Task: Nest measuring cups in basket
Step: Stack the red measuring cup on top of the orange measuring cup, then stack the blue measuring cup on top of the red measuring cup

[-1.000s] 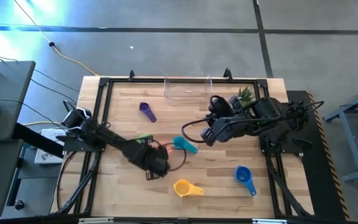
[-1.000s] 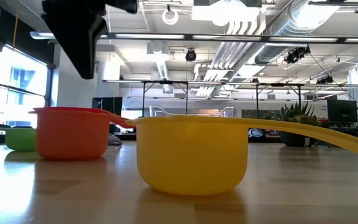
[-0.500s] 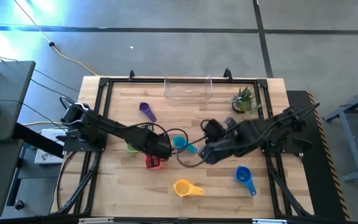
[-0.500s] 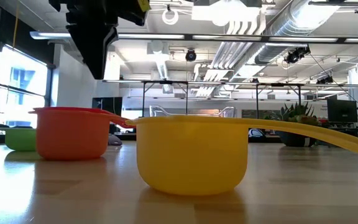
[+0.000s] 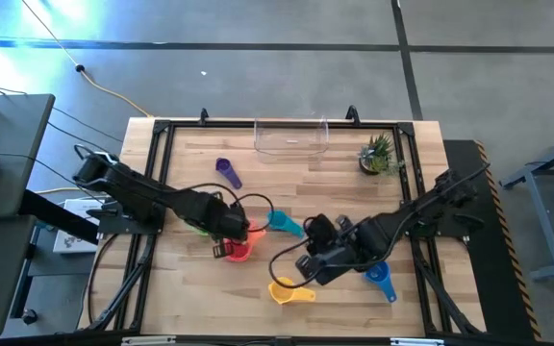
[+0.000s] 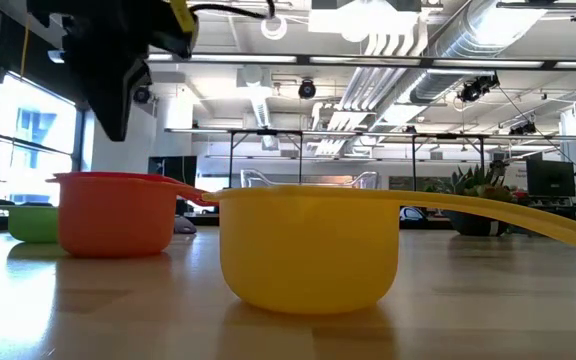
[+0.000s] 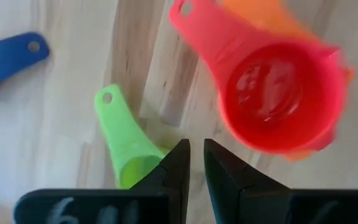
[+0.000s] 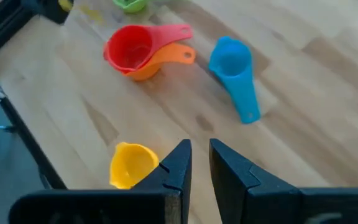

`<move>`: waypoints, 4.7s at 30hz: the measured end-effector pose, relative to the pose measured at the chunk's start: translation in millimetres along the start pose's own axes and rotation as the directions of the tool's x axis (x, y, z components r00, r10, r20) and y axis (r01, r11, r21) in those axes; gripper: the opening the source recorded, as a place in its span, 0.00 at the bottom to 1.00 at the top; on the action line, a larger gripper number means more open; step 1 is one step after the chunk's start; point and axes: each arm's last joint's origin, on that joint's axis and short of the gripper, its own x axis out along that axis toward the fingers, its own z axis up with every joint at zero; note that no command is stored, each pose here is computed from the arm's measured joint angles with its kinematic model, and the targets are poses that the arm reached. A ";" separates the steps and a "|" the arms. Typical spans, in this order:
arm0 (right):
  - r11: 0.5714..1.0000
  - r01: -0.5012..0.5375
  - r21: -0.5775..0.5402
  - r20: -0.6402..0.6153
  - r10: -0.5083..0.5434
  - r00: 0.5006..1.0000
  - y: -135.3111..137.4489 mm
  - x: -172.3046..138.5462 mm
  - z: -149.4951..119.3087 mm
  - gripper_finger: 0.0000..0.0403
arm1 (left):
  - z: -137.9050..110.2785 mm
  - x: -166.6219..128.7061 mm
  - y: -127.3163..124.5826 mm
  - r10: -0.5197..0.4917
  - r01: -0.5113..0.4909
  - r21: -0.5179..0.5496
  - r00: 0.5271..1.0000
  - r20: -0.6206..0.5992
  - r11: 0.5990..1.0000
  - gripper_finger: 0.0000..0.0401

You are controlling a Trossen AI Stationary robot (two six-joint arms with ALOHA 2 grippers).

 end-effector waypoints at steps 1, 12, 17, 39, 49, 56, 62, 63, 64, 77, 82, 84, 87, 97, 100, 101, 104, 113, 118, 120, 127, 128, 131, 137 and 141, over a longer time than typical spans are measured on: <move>1.000 -0.021 0.010 0.005 0.021 1.000 1.7 6.0 -2.1 0.12 | -0.5 -1.6 0.5 -0.026 0.026 -0.017 0.999 0.034 1.000 0.10; 0.957 -0.253 0.142 0.059 0.247 0.967 1.1 77.6 -15.1 0.12 | 7.4 12.8 11.8 -0.026 0.030 -0.105 0.999 0.040 0.994 0.10; 0.939 -0.312 0.147 0.074 0.304 0.950 -10.8 104.0 -15.9 0.12 | 14.8 18.2 18.7 -0.031 0.036 -0.134 0.999 0.039 0.990 0.10; 0.877 -0.443 0.183 0.143 0.422 0.895 -39.9 176.9 -9.4 0.12 | 30.4 24.9 52.3 -0.120 0.119 -0.262 0.993 0.013 0.958 0.10; 0.861 -0.431 0.271 0.107 0.418 0.902 -39.5 197.9 -19.5 0.12 | 31.5 30.2 50.4 -0.150 0.141 -0.255 0.989 -0.015 0.956 0.09; 0.819 -0.443 0.365 0.170 0.409 0.897 -37.1 209.6 -22.5 0.12 | 33.2 50.3 40.5 -0.188 0.167 -0.186 0.977 -0.104 0.968 0.02; 0.793 -0.429 0.433 0.173 0.393 0.903 -37.8 224.5 -31.2 0.12 | 34.8 58.7 39.4 -0.151 0.130 -0.166 0.982 -0.116 0.977 0.00; 0.791 -0.423 0.442 0.176 0.386 0.906 -38.0 225.8 -32.5 0.12 | 34.5 58.7 39.7 -0.143 0.123 -0.165 0.983 -0.118 0.979 0.00; 0.789 -0.418 0.451 0.181 0.378 0.908 -38.4 227.0 -33.3 0.12 | 34.8 58.5 40.0 -0.134 0.115 -0.164 0.985 -0.111 0.980 0.00; 0.765 -0.403 0.502 0.230 0.331 0.915 -43.0 230.1 -27.1 0.12 | 42.2 66.0 39.3 -0.139 0.130 -0.122 0.988 -0.068 0.984 0.00; 0.769 -0.389 0.508 0.228 0.316 0.921 -42.2 230.2 -20.7 0.12 | 44.5 72.0 37.5 -0.147 0.138 -0.113 0.987 -0.070 0.984 0.00; 0.775 -0.375 0.509 0.224 0.301 0.927 -40.5 230.0 -15.8 0.12 | 46.0 73.8 36.7 -0.150 0.142 -0.112 0.987 -0.063 0.983 0.00; 0.789 -0.364 0.494 0.211 0.298 0.931 -35.6 231.9 -9.2 0.12 | 48.8 74.5 35.4 -0.165 0.160 -0.113 0.986 -0.036 0.981 0.00; 0.815 -0.344 0.466 0.171 0.299 0.939 -20.3 239.7 -2.7 0.12 | 48.0 74.6 33.7 -0.184 0.179 -0.093 0.982 -0.046 0.979 0.00; 0.817 -0.339 0.466 0.181 0.288 0.941 -20.8 239.8 -2.5 0.12 | 47.9 74.3 32.3 -0.200 0.195 -0.090 0.979 -0.048 0.977 0.00; 0.816 -0.340 0.467 0.183 0.287 0.940 -21.0 240.0 -2.0 0.12 | 48.0 74.2 31.5 -0.211 0.206 -0.089 0.976 -0.048 0.974 0.00; 0.817 -0.336 0.468 0.193 0.277 0.941 -21.6 240.2 -1.4 0.12 | 47.2 73.9 29.1 -0.219 0.215 -0.082 0.974 -0.051 0.973 0.00; 0.817 -0.338 0.466 0.161 0.297 0.941 -20.5 239.8 -2.0 0.12 | 46.3 72.6 27.5 -0.220 0.217 -0.050 0.974 -0.051 0.975 0.00; 0.820 -0.338 0.461 0.110 0.325 0.939 -18.3 238.4 -6.5 0.12 | 43.7 63.4 30.4 -0.203 0.201 -0.032 0.978 -0.039 0.979 0.00; 0.819 -0.344 0.459 0.103 0.335 0.936 -16.5 236.5 -8.1 0.12 | 43.2 58.3 31.1 -0.200 0.200 -0.028 0.979 -0.022 0.979 0.00; 0.820 -0.327 0.470 0.060 0.340 0.938 -10.0 214.8 -14.1 0.12 | 37.8 28.7 36.5 -0.212 0.214 -0.021 0.975 0.068 0.977 0.00; 0.826 -0.317 0.467 0.058 0.330 0.942 -9.5 210.4 -15.5 0.12 | 36.7 23.9 37.4 -0.217 0.220 -0.020 0.973 0.083 0.975 0.00; 0.842 -0.289 0.455 0.055 0.298 0.953 -8.4 194.7 -18.7 0.12 | 32.2 8.5 41.7 -0.223 0.227 -0.018 0.966 0.128 0.974 0.00; 0.871 -0.211 0.443 0.038 0.217 0.975 -11.4 166.5 -25.2 0.12 | 21.9 -20.5 50.3 -0.244 0.253 -0.011 0.946 0.214 0.968 0.00; 0.887 -0.151 0.436 0.012 0.163 0.987 -15.8 149.7 -30.1 0.12 | 14.3 -35.3 55.5 -0.254 0.265 -0.008 0.934 0.253 0.964 0.00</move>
